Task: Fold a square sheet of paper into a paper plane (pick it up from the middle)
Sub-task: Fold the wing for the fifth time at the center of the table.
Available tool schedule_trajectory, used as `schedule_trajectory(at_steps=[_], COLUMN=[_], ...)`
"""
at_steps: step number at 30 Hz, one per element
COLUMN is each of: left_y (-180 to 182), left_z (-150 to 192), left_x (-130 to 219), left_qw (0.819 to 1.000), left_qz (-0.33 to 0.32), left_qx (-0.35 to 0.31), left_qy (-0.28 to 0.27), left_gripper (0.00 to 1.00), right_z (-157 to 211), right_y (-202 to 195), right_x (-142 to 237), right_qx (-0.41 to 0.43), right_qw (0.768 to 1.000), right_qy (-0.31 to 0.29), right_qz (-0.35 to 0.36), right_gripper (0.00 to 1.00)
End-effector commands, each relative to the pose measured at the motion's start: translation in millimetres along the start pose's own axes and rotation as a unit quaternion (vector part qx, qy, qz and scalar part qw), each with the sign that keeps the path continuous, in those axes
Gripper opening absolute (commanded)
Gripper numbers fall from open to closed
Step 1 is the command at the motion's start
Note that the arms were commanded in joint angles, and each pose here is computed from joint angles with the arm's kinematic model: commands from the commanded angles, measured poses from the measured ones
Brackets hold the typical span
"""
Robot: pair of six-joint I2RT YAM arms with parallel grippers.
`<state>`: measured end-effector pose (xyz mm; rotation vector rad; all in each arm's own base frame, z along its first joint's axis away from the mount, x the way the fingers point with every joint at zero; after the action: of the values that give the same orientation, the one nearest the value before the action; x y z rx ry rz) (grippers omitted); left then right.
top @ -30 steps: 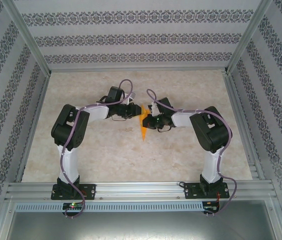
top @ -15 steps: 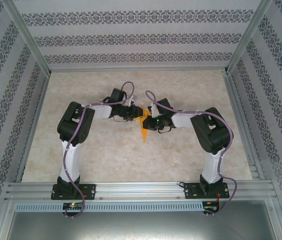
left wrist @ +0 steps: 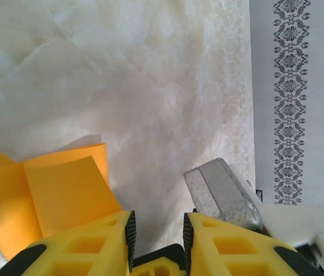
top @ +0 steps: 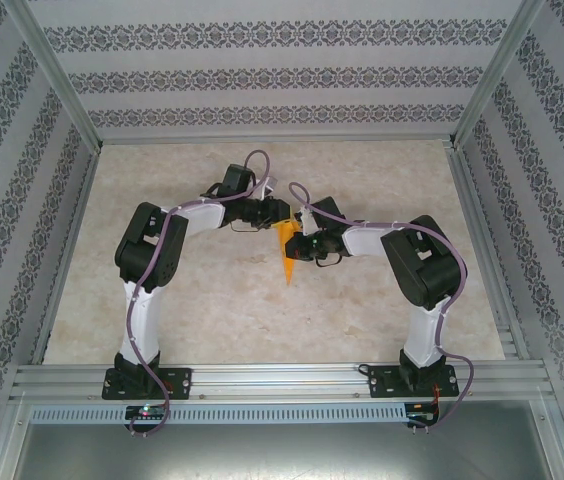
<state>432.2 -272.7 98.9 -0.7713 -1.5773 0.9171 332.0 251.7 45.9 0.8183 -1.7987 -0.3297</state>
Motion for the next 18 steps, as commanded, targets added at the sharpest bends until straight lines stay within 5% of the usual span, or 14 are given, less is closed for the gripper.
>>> schedule_trajectory(at_steps=[1,18], left_y=[9.8,37.5], left_z=[5.9,6.2], left_x=[-10.9,-12.0], left_qw=[0.999,0.986], left_qz=[-0.018,-0.157], left_qx=[0.008,-0.038], left_qy=[0.027,0.032], left_gripper=[0.32,0.32], right_z=[37.3,36.2], right_y=[-19.6,-17.1], right_x=[-4.9,-3.3], right_qx=[-0.022,-0.010], right_qw=[0.996,0.993], right_qy=[0.070,0.080], right_qz=[0.059,0.081], right_gripper=[0.00,0.00])
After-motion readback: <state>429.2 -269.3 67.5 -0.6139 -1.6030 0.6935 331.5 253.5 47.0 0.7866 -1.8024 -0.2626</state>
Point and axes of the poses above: each hand's point on the last joint's axis, 136 mm out from that joint toward the fingers, its own x axis back along the fingers, its own y axis along the line the jaws close on, z = x × y, the point moved 4 cm from there along x, back along the fingers, and after that the axes turned 9 degrees about x, right-handed, at the moved point
